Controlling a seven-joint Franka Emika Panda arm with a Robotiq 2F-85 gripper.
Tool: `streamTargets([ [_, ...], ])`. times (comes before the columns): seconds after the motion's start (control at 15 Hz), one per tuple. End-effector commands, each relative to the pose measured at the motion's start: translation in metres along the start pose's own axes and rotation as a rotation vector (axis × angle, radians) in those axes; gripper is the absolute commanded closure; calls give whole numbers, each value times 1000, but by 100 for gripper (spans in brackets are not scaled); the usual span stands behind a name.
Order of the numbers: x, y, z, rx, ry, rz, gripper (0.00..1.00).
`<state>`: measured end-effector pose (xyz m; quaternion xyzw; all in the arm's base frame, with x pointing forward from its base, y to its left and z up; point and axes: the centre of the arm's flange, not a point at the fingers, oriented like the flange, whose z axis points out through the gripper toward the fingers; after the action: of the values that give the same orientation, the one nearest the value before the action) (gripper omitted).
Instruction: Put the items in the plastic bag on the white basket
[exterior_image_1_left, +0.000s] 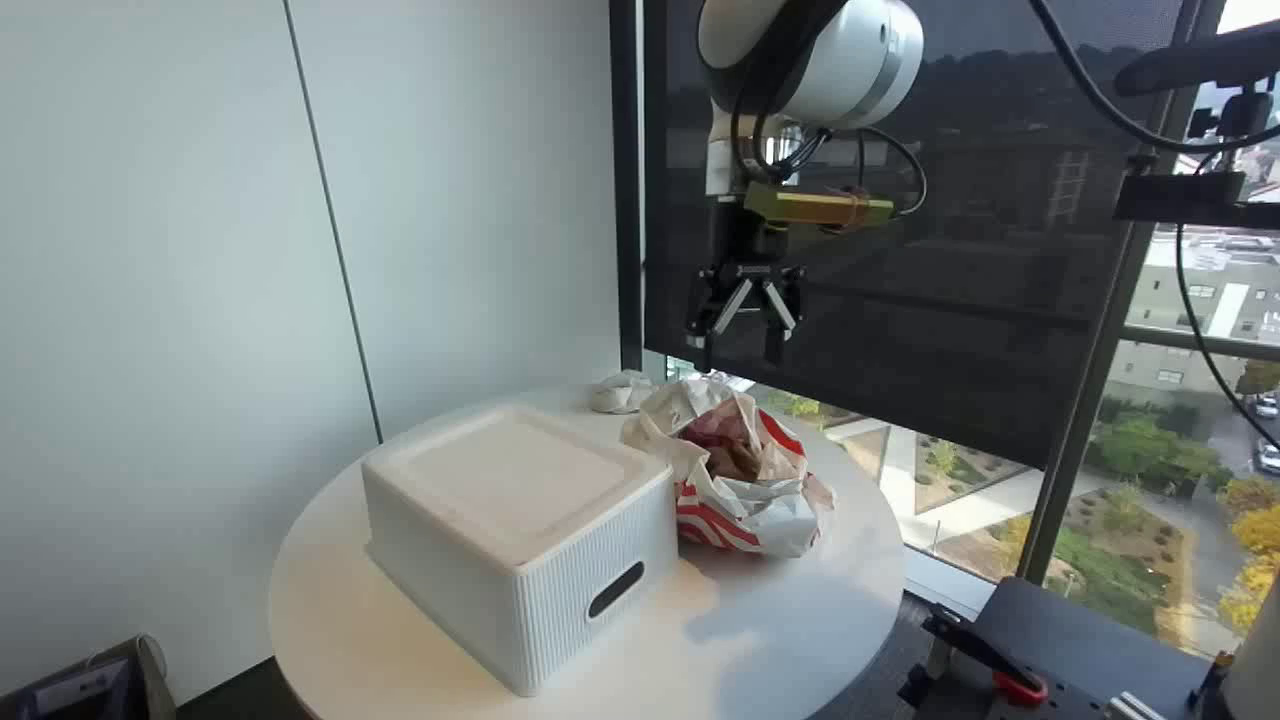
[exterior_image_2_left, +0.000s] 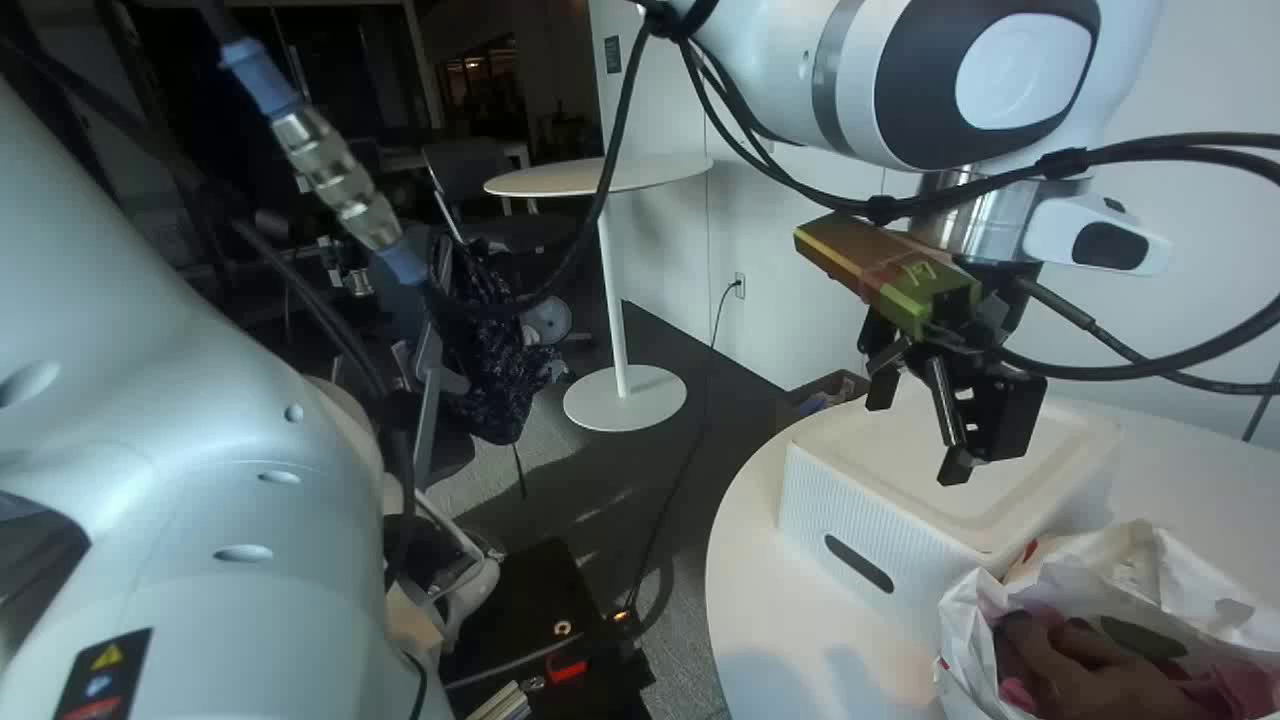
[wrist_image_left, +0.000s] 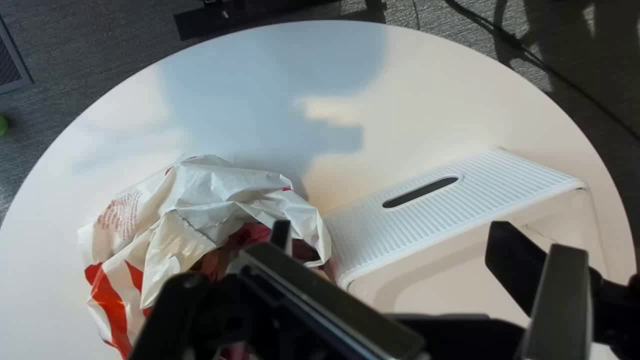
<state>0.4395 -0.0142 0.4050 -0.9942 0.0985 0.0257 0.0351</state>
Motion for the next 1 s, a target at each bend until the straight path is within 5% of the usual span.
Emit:
streamTargets([
  [0.0, 1, 0, -2, 1, 3, 0, 0],
  [0.93, 13, 7, 13, -7, -17, 40, 0],
])
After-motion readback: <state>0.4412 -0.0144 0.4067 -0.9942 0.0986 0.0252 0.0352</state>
